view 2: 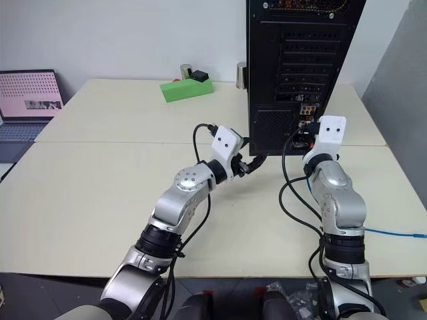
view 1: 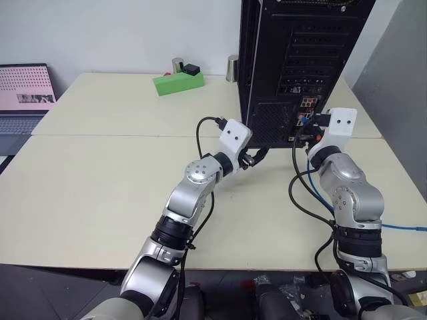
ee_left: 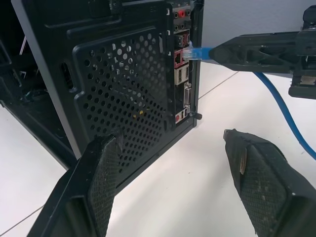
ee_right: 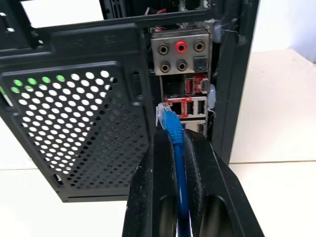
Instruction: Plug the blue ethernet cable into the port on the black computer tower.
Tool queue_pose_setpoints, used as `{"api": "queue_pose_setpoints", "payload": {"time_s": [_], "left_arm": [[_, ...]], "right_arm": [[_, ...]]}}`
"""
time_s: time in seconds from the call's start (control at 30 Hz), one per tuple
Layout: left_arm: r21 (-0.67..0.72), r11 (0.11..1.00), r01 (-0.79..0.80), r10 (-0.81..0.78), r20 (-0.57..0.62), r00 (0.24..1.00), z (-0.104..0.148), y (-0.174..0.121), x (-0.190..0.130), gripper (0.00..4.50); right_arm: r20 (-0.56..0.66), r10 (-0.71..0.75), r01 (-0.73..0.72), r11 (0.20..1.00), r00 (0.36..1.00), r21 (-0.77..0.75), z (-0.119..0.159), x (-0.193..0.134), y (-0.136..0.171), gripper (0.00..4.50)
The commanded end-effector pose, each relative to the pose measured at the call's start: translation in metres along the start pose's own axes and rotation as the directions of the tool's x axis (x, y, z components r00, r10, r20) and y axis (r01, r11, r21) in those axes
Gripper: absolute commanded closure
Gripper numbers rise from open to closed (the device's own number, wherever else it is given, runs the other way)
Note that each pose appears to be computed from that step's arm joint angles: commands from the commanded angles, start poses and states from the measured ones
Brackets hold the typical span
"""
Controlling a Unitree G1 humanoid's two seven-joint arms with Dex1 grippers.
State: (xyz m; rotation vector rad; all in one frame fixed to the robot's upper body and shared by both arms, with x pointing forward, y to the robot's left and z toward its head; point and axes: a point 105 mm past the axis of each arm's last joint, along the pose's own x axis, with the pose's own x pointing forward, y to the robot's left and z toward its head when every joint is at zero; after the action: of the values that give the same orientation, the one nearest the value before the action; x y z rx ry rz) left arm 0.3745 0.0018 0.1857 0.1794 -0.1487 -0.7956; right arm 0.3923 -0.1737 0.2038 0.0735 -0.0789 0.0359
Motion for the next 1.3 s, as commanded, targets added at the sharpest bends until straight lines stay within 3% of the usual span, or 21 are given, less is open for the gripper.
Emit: {"api": "queue_pose_setpoints", "payload": {"time_s": [0.03, 1.3], "left_arm": [[0.031, 0.999, -0.010, 0.008, 0.064, 0.998, 0.018, 0.003, 0.001, 1.04], [0.031, 1.000, -0.001, -0.001, 0.066, 0.998, 0.017, -0.001, -0.001, 1.04]], "right_arm": [[0.082, -0.007, 0.007, 1.000, 0.997, 0.003, 0.021, 0.003, 0.000, 4.50], [0.075, -0.042, 0.044, 0.999, 0.996, -0.030, 0.017, 0.013, -0.007, 4.50]]}}
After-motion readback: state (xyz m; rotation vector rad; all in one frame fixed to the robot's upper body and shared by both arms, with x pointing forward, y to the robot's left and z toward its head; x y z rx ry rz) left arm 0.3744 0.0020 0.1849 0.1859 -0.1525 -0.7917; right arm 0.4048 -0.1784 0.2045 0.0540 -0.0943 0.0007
